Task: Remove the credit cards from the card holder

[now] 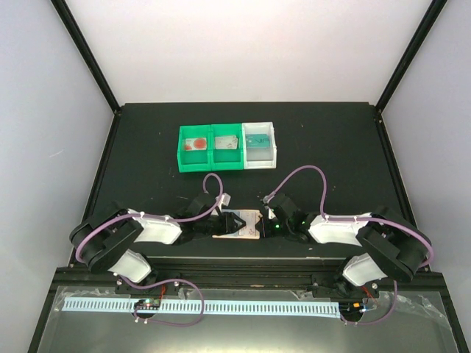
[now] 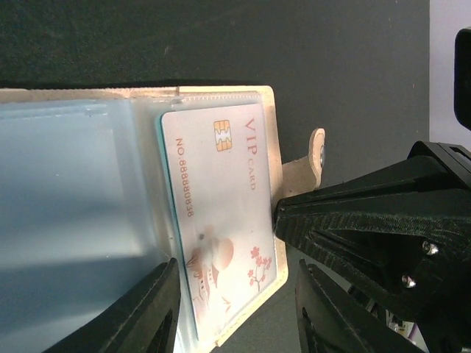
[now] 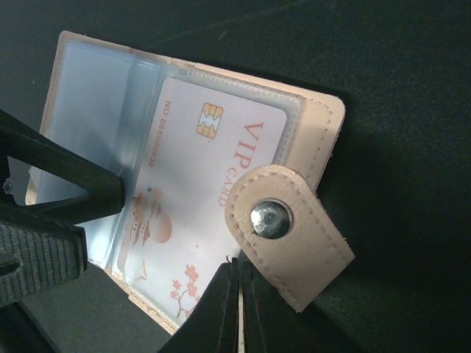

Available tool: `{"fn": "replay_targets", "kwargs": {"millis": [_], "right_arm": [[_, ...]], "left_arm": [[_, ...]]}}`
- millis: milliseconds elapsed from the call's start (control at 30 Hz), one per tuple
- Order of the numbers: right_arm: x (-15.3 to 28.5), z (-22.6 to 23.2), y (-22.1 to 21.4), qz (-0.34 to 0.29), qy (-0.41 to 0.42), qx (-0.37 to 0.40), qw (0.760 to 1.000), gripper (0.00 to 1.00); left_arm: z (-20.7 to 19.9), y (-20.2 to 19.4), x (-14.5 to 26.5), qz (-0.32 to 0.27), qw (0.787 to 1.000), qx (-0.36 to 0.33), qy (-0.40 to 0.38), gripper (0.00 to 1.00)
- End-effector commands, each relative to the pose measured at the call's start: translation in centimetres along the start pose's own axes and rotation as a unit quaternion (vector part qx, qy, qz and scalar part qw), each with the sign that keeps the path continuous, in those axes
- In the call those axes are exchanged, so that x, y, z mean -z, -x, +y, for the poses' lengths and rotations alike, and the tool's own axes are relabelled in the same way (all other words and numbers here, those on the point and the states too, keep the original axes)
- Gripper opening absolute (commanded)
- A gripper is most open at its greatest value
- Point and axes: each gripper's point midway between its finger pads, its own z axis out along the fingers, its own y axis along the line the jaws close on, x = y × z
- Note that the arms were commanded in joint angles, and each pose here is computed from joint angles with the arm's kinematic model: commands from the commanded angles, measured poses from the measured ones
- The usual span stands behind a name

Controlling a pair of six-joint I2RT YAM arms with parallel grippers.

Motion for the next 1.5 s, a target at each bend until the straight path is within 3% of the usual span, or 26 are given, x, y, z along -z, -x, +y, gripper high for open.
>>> {"fn": "replay_targets", "kwargs": {"millis": [0, 333, 633, 1033, 1467], "right_arm": [[-0.5, -1.7, -1.6, 0.021, -0.028, -0.006, 0.999, 0.03], [-0.5, -1.7, -1.7, 0.021, -0.027, -0.005, 0.999, 0.03], [-0.5, -1.8, -1.9, 0.022, -0.026, -0.005, 0.999, 0.03], [-0.6, -1.7, -1.8, 0.021, -0.024, -0.002, 0.999, 0.03], [-0.6, -1.8, -1.8, 0.021, -0.024, -0.003, 0.999, 0.03]], "left_arm": [[-1.6, 0.9, -0.5, -0.014, 1.000, -0.005, -0.021, 0.44], [-2.5, 0.7, -0.7, -0.010, 0.999, 0.000, -0.036, 0.40], [-3.9, 1.2, 0.2, -0.026, 0.998, -0.002, -0.059, 0.26], [-1.5, 1.5, 0.3, -0.036, 0.999, -0.010, 0.015, 0.36], [-0.8, 1.1, -0.8, -0.021, 1.000, 0.001, 0.022, 0.37]]}}
